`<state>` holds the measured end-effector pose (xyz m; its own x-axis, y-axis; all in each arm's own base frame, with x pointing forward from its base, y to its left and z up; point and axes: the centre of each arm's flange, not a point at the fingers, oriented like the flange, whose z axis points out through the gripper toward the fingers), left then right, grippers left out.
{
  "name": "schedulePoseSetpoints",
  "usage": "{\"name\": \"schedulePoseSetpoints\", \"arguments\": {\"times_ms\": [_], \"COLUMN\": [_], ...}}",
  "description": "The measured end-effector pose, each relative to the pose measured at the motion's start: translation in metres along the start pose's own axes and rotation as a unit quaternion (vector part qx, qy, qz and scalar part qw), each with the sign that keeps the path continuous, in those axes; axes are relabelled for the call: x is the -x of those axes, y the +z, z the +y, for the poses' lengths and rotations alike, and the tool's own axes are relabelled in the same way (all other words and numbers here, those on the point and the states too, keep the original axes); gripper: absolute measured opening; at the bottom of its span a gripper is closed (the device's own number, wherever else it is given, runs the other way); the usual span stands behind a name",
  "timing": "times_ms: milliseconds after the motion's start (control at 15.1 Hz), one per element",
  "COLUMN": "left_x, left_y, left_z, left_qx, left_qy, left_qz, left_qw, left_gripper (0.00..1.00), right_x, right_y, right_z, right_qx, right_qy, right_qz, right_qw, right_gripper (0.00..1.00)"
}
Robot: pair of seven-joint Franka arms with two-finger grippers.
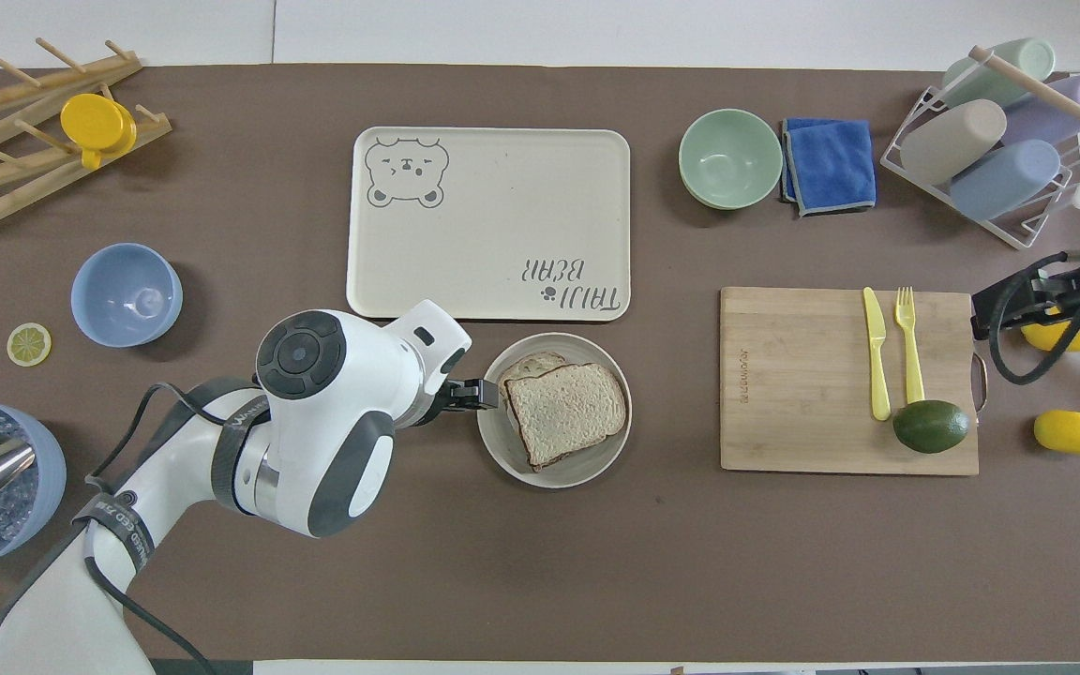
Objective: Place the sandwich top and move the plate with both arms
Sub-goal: 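Reach the left gripper toward the rim of the white plate, then grasp the white plate rim with the left gripper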
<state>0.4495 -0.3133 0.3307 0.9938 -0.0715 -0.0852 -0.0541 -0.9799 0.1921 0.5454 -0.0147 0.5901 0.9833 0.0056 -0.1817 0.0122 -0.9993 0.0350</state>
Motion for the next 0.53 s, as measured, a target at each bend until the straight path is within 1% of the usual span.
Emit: {"name": "schedulePoseSetpoints", "arguments": {"times_ms": [133,199,266,332,399,465,531], "left_x": [0.001,0.002,0.003,0.004,0.005,0.007,0.009], "left_y": [0.006,0.008,0.010,0.011,0.012,0.014,0.016], "left_z": [0.002,0.003,0.004,0.006,0.008,0.010,0.013], "left_qx": [0.002,0.006,0.009,0.011,0.012,0.013,0.016], "left_qy": [-0.003,-0.007,-0.009,-0.010,-0.010,-0.010,-0.010], "left_qz": [-0.006,-0.010,-0.013,-0.015,-0.016,-0.018,-0.021], "left_qw": [1.000,1.000,1.000,1.000,1.000,1.000,1.000], "left_gripper": [0.96,0.90,0.87,0.87,0.84,0.84,0.81], "right_x": [0.000,0.000,0.000,0.000,0.000,0.000,0.000], "right_y": [-0.001,-0.001,-0.002,-0.002,-0.002,-0.003,-0.003], "right_z": [-0.006,-0.008,-0.009,-0.010,-0.010,-0.011,-0.011], "right_qx": [0.001,0.001,0.001,0.001,0.002,0.002,0.002], "right_qy": [-0.005,-0.007,-0.009,-0.009,-0.010,-0.010,-0.010], "right_qz": [0.001,0.001,0.002,0.002,0.003,0.003,0.003], "right_qw": [1.000,1.000,1.000,1.000,1.000,1.000,1.000], "right_gripper": [1.00,1.00,1.00,1.00,1.00,1.00,1.00]}}
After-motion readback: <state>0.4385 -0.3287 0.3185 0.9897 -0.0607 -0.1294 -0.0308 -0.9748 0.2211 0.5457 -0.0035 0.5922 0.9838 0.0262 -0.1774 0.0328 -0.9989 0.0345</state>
